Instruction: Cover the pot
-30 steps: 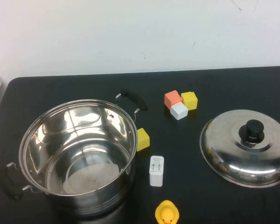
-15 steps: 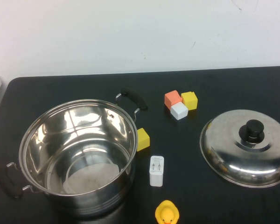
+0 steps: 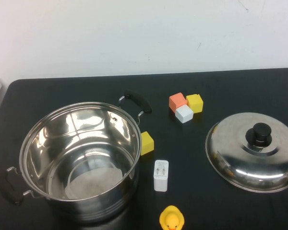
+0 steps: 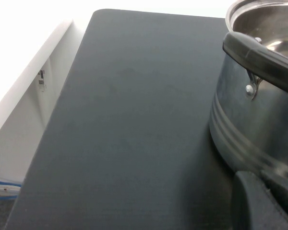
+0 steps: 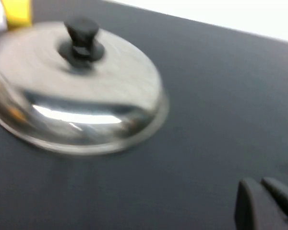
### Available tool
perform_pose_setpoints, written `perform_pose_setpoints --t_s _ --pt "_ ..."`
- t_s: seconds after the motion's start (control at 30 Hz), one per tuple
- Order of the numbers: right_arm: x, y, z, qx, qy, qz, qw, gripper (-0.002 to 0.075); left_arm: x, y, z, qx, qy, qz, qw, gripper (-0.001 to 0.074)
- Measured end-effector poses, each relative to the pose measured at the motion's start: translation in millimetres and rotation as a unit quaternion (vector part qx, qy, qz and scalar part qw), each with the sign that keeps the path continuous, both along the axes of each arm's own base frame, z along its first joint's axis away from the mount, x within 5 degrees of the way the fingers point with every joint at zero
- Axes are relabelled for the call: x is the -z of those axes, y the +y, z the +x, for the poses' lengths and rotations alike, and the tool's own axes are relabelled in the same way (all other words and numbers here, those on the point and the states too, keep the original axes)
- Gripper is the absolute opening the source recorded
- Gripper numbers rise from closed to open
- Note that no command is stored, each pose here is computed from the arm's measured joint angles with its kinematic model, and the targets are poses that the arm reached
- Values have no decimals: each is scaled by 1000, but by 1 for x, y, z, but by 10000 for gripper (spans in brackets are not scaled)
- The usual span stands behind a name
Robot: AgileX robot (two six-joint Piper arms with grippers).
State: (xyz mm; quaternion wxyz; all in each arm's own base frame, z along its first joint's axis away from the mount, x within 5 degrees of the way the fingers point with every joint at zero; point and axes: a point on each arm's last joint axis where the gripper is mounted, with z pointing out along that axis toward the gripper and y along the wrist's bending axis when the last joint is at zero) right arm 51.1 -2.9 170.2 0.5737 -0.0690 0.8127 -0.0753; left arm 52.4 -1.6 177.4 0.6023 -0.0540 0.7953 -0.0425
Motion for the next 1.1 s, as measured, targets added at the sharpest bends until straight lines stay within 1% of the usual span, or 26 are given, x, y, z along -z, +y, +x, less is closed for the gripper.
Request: perform_pose_setpoints --t_s 0.03,0.1,0.13,0.17,0.2,0.23,0.27,0.33,0.4,0.53,0.6,0.67,0.8,0.87,0.9,0.97,1.03,1.1 --pt "0 2 0 3 -2 45 999 -2 0 0 0 0 0 0 1000 -2" --pt "-1 8 0 12 -4 174 985 -2 0 0 0 0 0 0 1000 -3" --pt "-2 12 0 19 -3 262 965 -2 0 0 0 0 0 0 1000 -2" --pt "-2 16 0 25 2 343 939 -2 0 0 0 0 0 0 1000 -2" --pt "-2 19 0 31 5 401 916 -2 0 0 0 0 0 0 1000 -2" --pt "-3 22 0 32 9 450 892 -2 0 0 0 0 0 0 1000 -2" --pt "-4 23 0 32 11 482 875 -2 0 0 0 0 0 0 1000 -2" --pt "-6 25 0 33 13 509 860 -2 0 0 0 0 0 0 1000 -2" --pt "-6 24 0 32 10 506 862 -2 0 0 0 0 0 0 1000 -2" --pt "-5 22 1 15 -1 429 903 -2 0 0 0 0 0 0 1000 -2" --pt "-5 22 1 5 -2 396 918 -2 0 0 0 0 0 0 1000 -2" --pt "-5 22 1 0 -3 382 924 -2 0 0 0 0 0 0 1000 -2" --pt "-5 22 1 -2 -7 370 929 -2 0 0 0 0 0 0 1000 -2" --pt "-6 21 1 -8 -16 351 936 -2 0 0 0 0 0 0 1000 -2" --pt "-7 21 1 -16 -19 332 943 -2 0 0 0 0 0 0 1000 -2" --pt "-20 22 0 -43 -39 277 959 -2 0 0 0 0 0 0 1000 -2" --pt "-43 23 -4 -73 -74 213 971 -2 0 0 0 0 0 0 1000 -2" --pt "-65 23 -6 -94 -100 157 978 -2 0 0 0 0 0 0 1000 -2"
